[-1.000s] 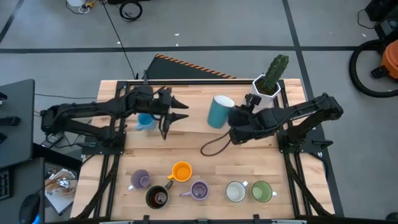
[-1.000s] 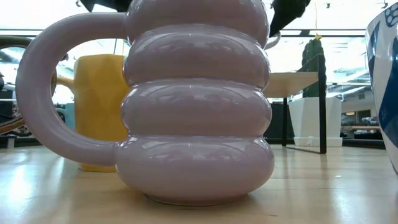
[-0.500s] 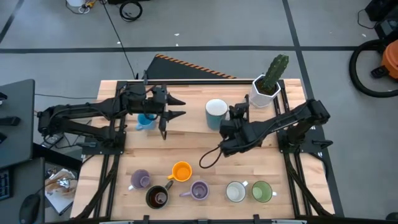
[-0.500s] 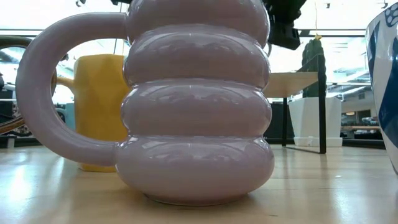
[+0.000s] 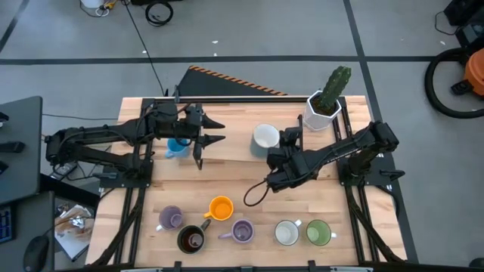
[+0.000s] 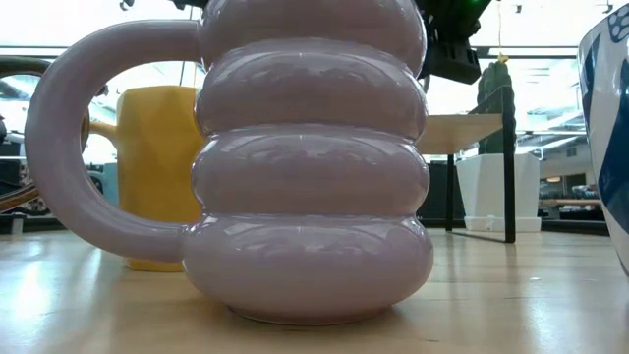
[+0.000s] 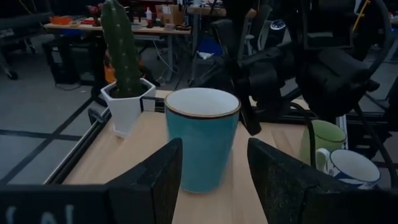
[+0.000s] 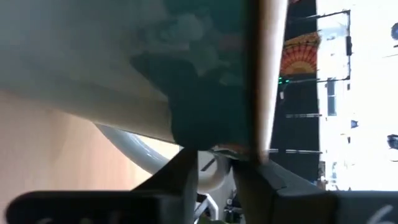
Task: Place coffee mugs
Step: Put the blue mug on the shelf
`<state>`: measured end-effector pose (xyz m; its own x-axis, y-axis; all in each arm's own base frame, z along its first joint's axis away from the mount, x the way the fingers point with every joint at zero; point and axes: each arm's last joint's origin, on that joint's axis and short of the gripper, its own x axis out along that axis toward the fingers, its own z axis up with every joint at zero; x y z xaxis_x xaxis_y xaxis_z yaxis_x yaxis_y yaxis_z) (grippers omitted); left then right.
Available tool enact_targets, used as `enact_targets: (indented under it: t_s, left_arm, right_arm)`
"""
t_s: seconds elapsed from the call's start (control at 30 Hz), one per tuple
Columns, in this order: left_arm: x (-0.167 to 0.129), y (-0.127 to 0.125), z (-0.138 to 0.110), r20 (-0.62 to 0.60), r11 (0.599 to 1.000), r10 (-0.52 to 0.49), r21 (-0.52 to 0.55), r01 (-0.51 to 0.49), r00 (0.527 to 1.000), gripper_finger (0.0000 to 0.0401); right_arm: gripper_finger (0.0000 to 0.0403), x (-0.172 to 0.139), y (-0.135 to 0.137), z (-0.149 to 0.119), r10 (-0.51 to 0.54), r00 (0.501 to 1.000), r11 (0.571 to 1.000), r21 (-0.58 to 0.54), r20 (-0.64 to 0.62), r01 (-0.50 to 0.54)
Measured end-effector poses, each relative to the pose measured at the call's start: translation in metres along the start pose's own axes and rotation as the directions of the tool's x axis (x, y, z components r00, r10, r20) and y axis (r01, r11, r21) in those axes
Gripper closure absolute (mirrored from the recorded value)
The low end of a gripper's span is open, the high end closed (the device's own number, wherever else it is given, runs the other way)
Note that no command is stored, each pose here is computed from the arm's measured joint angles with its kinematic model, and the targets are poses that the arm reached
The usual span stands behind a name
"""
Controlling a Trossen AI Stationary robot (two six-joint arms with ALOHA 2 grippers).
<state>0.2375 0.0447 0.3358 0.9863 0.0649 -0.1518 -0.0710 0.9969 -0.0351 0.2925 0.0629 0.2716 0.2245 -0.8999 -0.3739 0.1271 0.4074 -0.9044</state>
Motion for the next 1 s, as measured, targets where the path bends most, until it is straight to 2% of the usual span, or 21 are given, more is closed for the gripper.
enact_targets:
  t_s: [0.2, 0.33, 0.6, 0.8, 0.93, 1.0]
  left_arm:
    - [-0.002, -0.001, 0.003, 0.022, 1.000, -0.005, 0.004, 0.005, 1.000, 0.0212]
    - [-0.007, -0.002, 0.006, 0.041, 1.000, -0.005, 0.007, 0.005, 0.999, 0.0212]
    - [-0.009, -0.002, 0.007, 0.045, 1.000, -0.005, 0.016, 0.004, 0.999, 0.0212]
    - [-0.018, -0.003, 0.011, 0.067, 0.999, -0.005, 0.034, 0.003, 0.998, 0.0212]
    - [-0.025, -0.004, 0.012, 0.054, 0.999, -0.005, 0.035, 0.003, 0.999, 0.0212]
    - [-0.028, -0.005, 0.012, 0.050, 0.999, -0.005, 0.034, 0.004, 0.999, 0.0212]
  right_arm:
    - [0.0229, -0.001, 0.002, 0.000, 0.025, 1.000, 0.999, 0.036, -0.006, -0.025]
    - [0.0200, -0.002, 0.002, 0.000, 0.029, 1.000, 0.999, 0.029, -0.001, -0.029]
    - [0.0198, -0.005, 0.000, 0.004, 0.044, 0.999, 0.998, 0.033, 0.009, -0.044]
    - [0.0185, -0.012, -0.020, 0.007, 0.087, 0.996, 0.995, 0.058, -0.003, -0.087]
    - [0.0175, -0.015, -0.032, -0.002, 0.136, 0.990, 0.989, 0.061, -0.030, -0.134]
    - [0.0173, -0.018, -0.043, -0.009, 0.137, 0.990, 0.985, 0.105, -0.025, -0.134]
